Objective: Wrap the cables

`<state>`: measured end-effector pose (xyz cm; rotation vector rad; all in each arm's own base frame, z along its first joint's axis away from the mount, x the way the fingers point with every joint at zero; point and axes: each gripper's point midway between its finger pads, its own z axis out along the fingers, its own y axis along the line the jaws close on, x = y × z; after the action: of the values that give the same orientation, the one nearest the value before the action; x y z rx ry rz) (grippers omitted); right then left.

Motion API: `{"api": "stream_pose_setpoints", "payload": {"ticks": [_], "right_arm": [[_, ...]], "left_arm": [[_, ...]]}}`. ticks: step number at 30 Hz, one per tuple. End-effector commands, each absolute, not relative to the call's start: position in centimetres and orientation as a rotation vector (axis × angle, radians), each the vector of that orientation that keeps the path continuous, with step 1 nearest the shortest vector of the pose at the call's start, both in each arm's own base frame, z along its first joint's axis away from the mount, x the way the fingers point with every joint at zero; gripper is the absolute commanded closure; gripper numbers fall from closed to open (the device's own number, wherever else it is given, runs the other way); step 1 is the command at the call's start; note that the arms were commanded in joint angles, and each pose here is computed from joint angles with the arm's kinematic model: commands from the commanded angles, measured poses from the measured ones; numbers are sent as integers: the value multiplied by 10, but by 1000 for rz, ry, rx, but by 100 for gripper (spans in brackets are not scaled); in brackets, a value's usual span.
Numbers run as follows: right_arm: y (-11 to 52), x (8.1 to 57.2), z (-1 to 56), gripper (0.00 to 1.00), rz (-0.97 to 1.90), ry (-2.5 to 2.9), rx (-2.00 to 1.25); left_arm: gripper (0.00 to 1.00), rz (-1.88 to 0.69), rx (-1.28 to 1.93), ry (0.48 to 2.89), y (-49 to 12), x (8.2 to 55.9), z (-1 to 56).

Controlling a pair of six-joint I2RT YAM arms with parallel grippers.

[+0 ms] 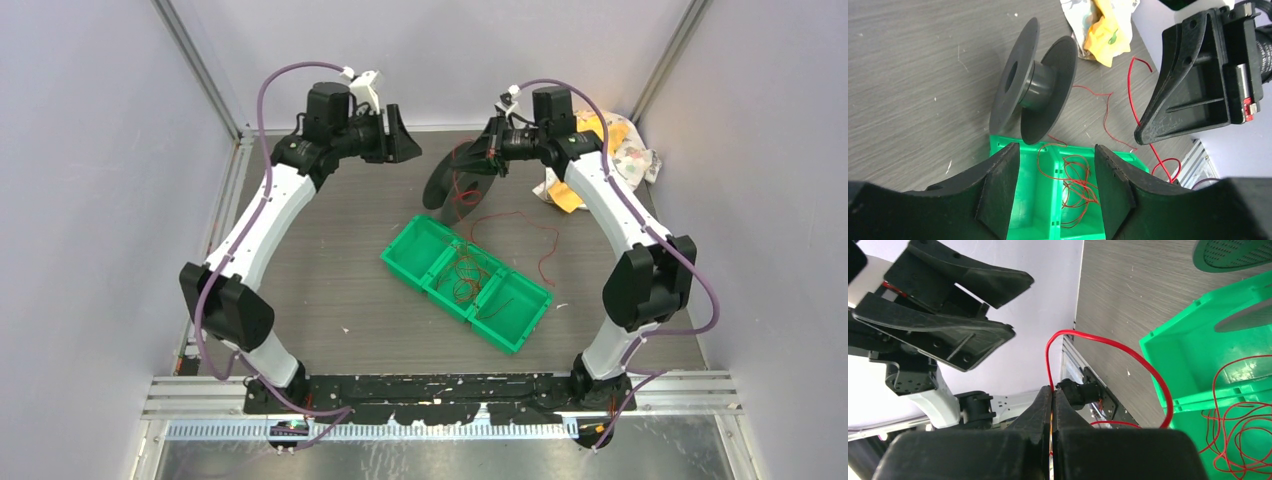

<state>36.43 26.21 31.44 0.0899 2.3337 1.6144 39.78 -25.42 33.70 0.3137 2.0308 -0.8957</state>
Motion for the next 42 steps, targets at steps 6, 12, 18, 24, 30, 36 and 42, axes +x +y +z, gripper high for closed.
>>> {"api": "stream_pose_setpoints", "payload": {"ticks": [6,12,18,24,30,36,42], "right_arm": [[259,346,310,99,1520,2375,-113],[252,332,299,100,1405,2422,-210],[257,326,301,99,1411,2413,-257],[258,323,302,100,1415,2413,-269],[258,321,305,99,1418,2406,-277],[259,320,306,99,1423,2402,-282],[258,319,307,99,1418,2400,-284]], "left_arm": [[39,-1180,376,2019,-284,376,366],[36,-1433,329,2046,-308,370,372],[43,-1430,310,2042,-322,380,356],[52,-1449,331,2095,-341,378,338],[55,-1459,348,2141,-349,373,323],[61,-1442,344,2193,-351,371,308],[99,-1406,329,2207,-349,372,307]]}}
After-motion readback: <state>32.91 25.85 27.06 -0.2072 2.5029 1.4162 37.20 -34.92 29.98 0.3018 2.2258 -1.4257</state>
